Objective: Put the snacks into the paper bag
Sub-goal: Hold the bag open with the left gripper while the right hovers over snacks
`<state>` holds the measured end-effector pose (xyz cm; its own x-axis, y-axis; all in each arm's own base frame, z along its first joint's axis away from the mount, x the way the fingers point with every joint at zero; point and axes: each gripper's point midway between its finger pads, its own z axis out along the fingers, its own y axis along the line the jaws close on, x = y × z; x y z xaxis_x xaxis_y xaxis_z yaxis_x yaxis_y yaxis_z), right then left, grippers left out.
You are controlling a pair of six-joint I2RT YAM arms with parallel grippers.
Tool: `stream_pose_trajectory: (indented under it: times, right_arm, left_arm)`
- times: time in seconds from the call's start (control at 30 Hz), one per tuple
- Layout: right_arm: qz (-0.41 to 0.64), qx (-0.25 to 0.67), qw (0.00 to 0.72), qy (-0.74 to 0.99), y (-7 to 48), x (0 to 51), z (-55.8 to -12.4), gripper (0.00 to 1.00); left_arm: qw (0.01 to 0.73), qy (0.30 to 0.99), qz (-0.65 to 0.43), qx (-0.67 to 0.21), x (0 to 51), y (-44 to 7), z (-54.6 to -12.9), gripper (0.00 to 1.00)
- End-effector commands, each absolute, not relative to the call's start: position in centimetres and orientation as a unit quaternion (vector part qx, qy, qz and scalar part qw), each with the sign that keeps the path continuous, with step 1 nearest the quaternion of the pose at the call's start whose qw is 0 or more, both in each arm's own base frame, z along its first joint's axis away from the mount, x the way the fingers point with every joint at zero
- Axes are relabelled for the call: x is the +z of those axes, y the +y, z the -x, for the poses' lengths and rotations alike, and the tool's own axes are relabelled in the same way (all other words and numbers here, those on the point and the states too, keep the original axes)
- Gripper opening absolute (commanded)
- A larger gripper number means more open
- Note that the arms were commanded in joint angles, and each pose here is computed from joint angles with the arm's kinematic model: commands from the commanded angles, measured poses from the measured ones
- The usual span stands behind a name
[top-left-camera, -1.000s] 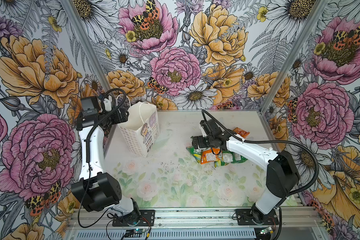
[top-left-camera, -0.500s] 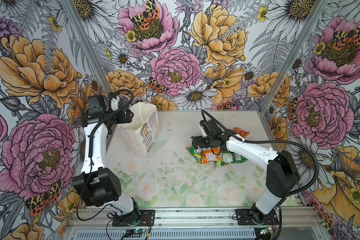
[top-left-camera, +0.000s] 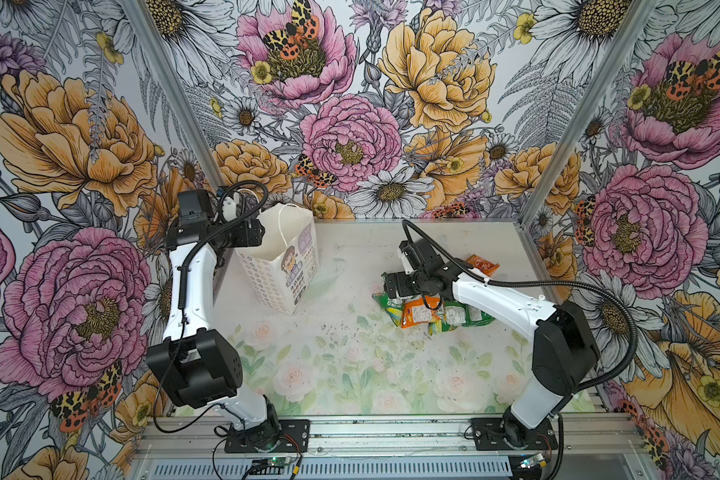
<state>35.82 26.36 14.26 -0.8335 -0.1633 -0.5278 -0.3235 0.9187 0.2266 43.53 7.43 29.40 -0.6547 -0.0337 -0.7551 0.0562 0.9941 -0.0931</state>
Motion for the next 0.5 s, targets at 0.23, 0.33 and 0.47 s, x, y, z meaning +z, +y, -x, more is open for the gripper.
stream_pose_trajectory:
  times: [0.23, 0.33, 0.47]
  right_arm:
    - [0.130, 0.149, 0.268, 0.943, 26.07, 14.78, -36.01, 0.99]
    - [0.130, 0.150, 0.268, 0.943, 26.11, 14.73, -36.04, 0.99]
    - [0.131, 0.148, 0.268, 0.943, 26.09, 14.73, -36.07, 0.99]
  left_arm:
    - [0.418, 0.907, -0.013, -0.040, 29.34, 7.63, -44.85, 0.89]
    - [0.417, 0.908, -0.012, -0.039, 29.27, 7.57, -45.13, 0.87]
    - [0.417, 0.908, -0.011, -0.041, 29.27, 7.36, -45.33, 0.85]
